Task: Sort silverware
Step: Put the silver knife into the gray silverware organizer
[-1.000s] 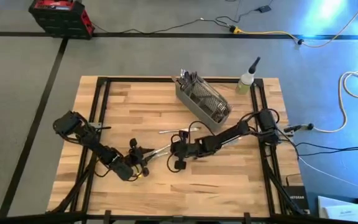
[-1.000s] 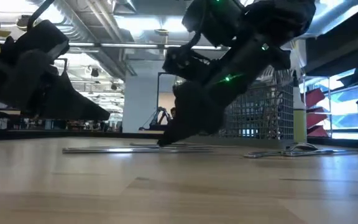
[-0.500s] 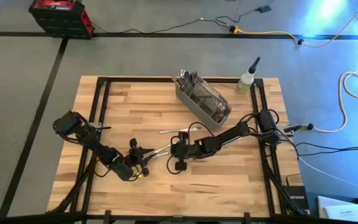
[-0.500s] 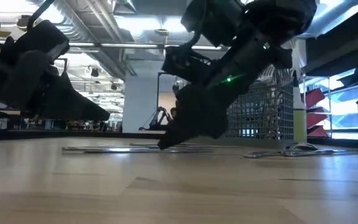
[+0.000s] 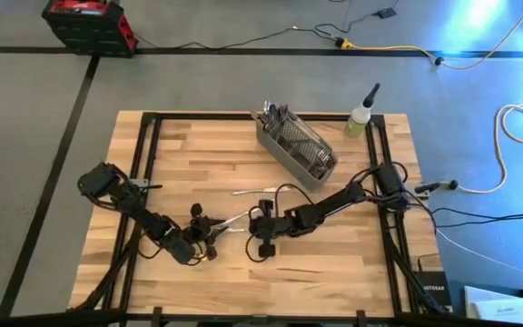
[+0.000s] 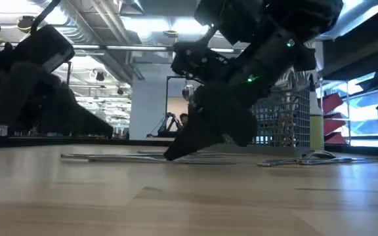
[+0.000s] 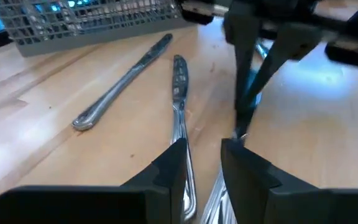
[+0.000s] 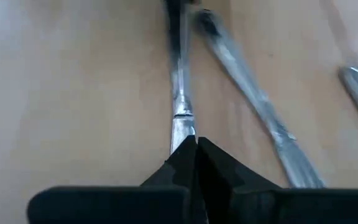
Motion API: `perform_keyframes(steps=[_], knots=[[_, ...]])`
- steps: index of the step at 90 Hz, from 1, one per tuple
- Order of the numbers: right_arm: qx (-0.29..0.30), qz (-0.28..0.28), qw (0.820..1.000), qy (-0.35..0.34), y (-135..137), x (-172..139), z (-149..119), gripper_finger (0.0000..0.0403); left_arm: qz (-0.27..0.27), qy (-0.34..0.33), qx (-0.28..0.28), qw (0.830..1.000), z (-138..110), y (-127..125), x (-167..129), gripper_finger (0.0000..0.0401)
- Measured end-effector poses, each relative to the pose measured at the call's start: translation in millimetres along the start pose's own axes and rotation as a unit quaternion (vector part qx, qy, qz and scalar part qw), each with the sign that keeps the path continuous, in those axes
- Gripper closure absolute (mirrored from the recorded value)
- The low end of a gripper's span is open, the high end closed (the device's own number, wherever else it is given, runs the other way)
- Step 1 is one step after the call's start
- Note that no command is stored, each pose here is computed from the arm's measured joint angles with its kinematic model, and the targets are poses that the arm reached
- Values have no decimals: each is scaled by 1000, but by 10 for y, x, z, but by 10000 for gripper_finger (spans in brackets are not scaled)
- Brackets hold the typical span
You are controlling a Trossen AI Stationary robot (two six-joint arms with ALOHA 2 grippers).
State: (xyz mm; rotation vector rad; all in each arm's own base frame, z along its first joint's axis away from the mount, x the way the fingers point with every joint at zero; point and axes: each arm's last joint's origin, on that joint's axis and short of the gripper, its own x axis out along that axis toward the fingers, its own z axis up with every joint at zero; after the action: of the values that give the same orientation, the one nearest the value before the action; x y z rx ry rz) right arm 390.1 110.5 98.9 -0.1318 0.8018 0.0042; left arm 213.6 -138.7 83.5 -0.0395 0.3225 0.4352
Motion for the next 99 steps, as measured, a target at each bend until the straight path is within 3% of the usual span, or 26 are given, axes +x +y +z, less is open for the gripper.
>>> perform_keyframes(steps=[22,48,79,99], knots=[[-35,28,999,0,127,-29,-15,403,-13,22,41,999,-77,12,62,317],[-54,46,997,15,149,-35,-45,403,-142,48,111,983,-31,-65,107,317],[-54,51,997,16,154,-35,-50,403,-134,43,86,986,2,-44,151,317],[-54,51,997,16,154,-33,-52,403,-173,1,77,982,68,-158,41,317]])
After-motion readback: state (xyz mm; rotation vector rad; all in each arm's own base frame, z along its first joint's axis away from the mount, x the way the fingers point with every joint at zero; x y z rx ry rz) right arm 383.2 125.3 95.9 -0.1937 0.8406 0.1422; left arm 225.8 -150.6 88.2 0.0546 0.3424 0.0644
